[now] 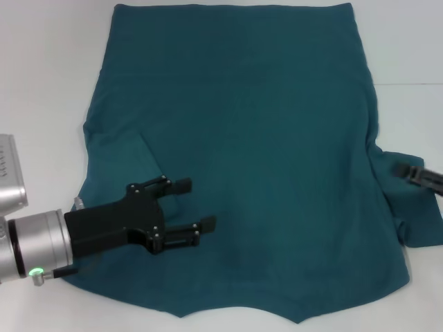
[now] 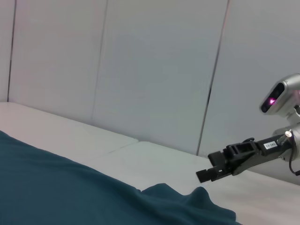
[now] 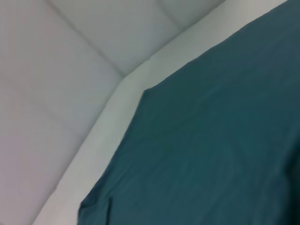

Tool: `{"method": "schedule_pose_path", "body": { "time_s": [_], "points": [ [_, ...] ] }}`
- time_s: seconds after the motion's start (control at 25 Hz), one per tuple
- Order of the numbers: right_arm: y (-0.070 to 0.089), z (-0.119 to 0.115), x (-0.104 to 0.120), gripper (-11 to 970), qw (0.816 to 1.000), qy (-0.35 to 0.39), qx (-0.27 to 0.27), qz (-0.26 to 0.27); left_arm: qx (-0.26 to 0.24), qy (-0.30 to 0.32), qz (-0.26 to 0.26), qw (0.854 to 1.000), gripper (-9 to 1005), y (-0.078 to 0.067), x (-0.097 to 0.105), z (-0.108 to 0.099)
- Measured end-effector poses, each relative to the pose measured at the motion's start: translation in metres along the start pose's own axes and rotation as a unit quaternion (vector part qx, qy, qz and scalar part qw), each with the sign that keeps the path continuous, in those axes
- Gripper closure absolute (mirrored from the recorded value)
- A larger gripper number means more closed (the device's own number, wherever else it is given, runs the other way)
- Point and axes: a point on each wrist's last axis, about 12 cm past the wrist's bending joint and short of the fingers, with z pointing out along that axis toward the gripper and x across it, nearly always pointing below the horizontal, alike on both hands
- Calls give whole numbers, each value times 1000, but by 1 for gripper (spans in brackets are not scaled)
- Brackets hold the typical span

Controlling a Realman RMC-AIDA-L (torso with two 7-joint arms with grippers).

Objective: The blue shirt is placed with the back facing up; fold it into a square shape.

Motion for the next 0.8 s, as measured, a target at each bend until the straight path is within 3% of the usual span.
{"method": "schedule_pose_path", "body": {
  "time_s": [0.36,0.8],
  "points": [
    [-16,-28,-22,59,998,-12,41,40,-1,3,-3,1000,136,1,-1,1],
    [-19,-31,-49,64,990,65,109,54,-4,0,-15,1000,137,3,-2,1]
  ]
}}
